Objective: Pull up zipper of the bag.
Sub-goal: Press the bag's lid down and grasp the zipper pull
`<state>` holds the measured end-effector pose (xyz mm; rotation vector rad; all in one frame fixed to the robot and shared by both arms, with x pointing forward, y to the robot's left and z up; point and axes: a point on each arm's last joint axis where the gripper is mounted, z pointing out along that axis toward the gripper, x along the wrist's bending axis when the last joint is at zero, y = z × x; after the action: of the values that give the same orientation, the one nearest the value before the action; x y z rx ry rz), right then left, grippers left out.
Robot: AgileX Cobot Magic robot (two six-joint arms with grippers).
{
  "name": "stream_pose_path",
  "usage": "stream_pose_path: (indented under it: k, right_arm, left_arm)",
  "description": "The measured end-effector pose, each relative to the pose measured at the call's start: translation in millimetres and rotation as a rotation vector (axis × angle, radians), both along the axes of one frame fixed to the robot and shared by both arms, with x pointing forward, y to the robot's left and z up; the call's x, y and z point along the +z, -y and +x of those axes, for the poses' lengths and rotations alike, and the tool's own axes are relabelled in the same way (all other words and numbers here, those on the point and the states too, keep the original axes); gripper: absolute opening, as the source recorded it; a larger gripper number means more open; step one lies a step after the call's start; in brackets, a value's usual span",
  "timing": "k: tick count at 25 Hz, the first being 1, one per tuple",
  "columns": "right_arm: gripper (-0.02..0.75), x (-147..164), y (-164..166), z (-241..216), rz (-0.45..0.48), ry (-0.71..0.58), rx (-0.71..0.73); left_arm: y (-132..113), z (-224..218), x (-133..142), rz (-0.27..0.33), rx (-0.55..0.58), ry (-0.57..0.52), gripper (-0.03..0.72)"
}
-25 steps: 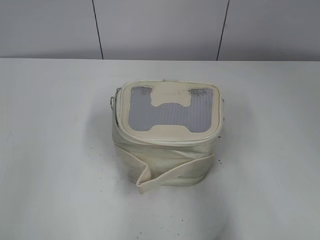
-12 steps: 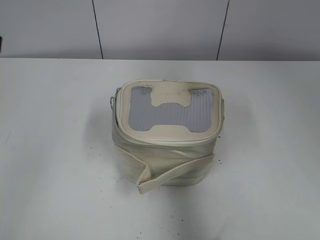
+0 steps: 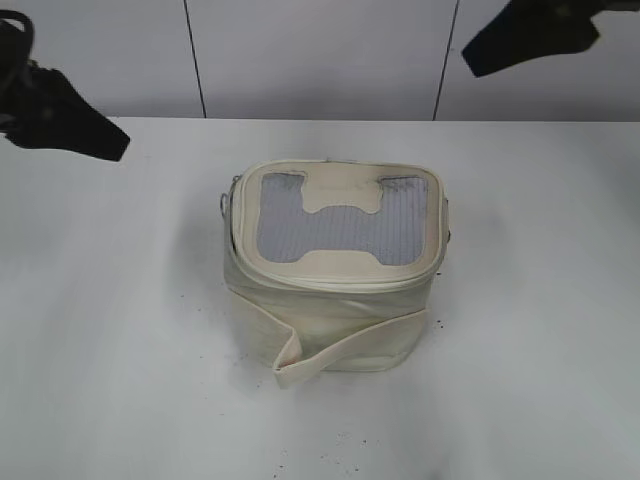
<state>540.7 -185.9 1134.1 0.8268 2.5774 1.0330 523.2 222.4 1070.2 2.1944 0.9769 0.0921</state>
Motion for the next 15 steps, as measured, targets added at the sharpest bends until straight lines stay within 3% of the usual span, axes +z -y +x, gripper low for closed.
stream_pose_path:
  k: [7,15]
  right_arm:
    - [0.574,-21.7,-40.4,59.9,-0.029,-0.053,0.163]
    - [0.574,-67.9,-108.5,93.2,-0.052,-0.140,0.335]
  left_arm:
    - [22.7,26.3,-35.9,0.036,-0.044,-0.032,0.321]
    - [24.1,35.3,-61.4,0.056,-0.051,-0.107,0.335]
